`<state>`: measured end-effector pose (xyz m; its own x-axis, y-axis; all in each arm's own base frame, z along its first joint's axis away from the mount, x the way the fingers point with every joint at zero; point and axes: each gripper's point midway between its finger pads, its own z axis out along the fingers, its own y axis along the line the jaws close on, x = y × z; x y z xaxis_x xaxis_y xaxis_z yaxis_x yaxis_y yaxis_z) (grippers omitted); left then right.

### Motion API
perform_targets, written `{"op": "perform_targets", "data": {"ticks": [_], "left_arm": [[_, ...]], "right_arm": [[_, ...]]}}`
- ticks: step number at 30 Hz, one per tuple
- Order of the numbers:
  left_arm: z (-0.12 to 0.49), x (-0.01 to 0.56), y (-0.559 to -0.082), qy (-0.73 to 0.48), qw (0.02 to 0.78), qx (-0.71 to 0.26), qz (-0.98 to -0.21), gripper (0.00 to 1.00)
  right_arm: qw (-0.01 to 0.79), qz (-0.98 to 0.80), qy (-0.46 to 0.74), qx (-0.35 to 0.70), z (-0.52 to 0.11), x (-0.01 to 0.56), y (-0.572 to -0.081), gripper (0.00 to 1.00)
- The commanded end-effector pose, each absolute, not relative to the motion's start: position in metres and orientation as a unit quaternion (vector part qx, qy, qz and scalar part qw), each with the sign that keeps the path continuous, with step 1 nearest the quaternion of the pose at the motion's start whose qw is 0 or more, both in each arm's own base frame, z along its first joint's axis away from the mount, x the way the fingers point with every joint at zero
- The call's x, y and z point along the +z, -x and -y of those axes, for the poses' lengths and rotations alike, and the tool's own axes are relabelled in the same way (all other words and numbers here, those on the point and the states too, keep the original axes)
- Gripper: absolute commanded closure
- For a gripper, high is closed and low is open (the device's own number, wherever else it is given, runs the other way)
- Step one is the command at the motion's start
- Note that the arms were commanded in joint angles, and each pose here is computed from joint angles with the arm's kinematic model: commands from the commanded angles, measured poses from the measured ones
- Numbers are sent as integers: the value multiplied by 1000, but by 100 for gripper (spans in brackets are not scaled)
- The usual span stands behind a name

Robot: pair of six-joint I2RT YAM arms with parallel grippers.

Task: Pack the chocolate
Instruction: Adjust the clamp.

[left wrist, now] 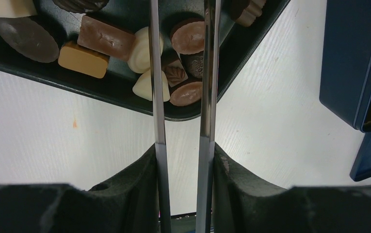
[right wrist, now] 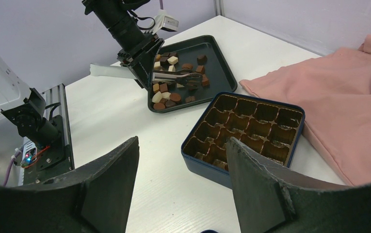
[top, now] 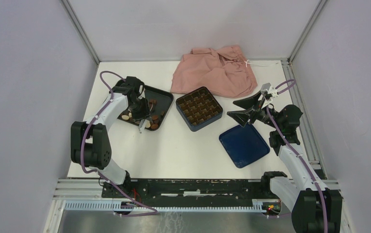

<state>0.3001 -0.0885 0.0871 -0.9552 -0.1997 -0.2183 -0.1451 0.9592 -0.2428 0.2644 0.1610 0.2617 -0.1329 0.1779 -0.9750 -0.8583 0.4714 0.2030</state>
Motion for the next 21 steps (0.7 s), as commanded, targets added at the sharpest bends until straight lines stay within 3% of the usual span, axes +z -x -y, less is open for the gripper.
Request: {"op": "perform_targets", "data": {"ticks": [1,14,15,16,17,21], "left_arm": [[87,103,-314,68,155,-114,-979,58],[85,95,-311,65,144,-107,-982,57],[85,94,-311,63,142,-108,-982,70],[86,94,-310,63,141,-109,-982,92],[85,94,-311,65,143,-108,-982,97],[85,99,-310,64,147,-110,-981,98]], "right_arm": [[616,-593,297,424,-161,277,-262,28],[616,-593,297,425,-161,277,-262,28],[617,-593,298,424,-161,277,-262,28],[616,-593,297,424,-161,277,-262,28],[616,-594,297,425,-161,277,-262,28],[616,-593,297,424,-161,277,-262,28]]}}
